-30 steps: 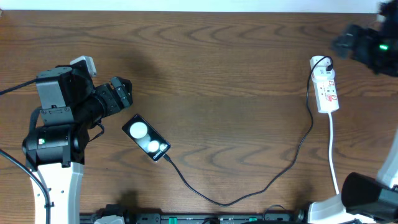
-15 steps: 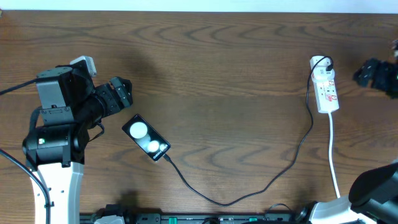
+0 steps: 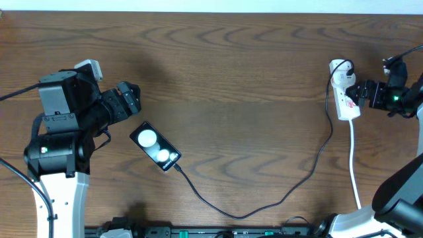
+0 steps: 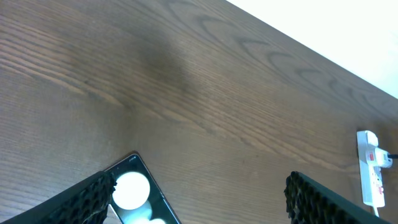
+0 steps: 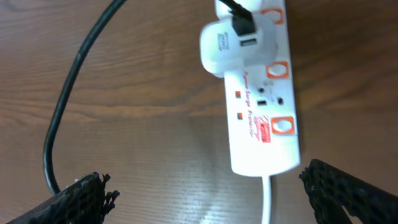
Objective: Plug charger to phone and switch on socket
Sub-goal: 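Position the right gripper over the orange switch beside the adapter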
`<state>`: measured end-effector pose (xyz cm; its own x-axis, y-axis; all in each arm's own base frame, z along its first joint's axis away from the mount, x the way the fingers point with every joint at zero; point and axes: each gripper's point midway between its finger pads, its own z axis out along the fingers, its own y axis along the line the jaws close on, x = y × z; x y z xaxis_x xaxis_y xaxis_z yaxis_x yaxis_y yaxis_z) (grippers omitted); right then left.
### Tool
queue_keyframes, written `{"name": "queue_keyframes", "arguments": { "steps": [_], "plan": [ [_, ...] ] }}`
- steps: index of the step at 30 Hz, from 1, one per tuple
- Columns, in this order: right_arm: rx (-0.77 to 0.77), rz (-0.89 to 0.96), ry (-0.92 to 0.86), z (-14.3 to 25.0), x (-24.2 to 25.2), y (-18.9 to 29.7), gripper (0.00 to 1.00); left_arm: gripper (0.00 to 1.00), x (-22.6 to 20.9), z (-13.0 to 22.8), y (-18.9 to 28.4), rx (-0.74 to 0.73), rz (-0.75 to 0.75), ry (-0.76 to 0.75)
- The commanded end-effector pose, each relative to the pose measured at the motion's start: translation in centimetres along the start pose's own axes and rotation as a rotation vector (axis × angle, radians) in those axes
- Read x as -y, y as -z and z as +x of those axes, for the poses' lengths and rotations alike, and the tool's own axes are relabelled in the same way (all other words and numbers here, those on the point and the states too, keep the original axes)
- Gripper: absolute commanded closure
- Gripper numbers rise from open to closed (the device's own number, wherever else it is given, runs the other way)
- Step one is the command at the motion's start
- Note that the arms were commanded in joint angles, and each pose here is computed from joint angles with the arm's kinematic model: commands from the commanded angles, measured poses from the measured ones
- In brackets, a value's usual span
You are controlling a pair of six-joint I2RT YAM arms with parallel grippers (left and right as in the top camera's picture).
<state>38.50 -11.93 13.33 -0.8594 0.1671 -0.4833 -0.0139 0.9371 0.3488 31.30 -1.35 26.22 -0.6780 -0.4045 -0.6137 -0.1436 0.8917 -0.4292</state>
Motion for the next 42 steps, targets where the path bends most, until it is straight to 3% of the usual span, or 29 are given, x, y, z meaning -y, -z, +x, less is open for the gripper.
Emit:
{"name": "queue_keyframes", "arguments": {
  "steps": [1,12,24,42],
  "plan": [
    [-0.03,-0.061,0.021,0.4,-0.4,-2.0,0.01,0.11,0.2,-0.1,0.1,-0.001,0.007,-0.023],
    [-0.148,-0.048,-0.03,-0.9,2.6,-6.4,0.01,0.11,0.2,-0.1,0.1,-0.001,0.007,-0.023],
    [-0.087,0.009,0.039,-5.8,3.5,-5.7,0.01,0.11,0.2,-0.1,0.1,-0.001,0.007,-0.023],
    [-0.183,-0.088,0.088,-3.9,2.9,-9.3,0.01,0.11,0.2,-0.1,0.1,-0.001,0.007,-0.023]
  ]
}}
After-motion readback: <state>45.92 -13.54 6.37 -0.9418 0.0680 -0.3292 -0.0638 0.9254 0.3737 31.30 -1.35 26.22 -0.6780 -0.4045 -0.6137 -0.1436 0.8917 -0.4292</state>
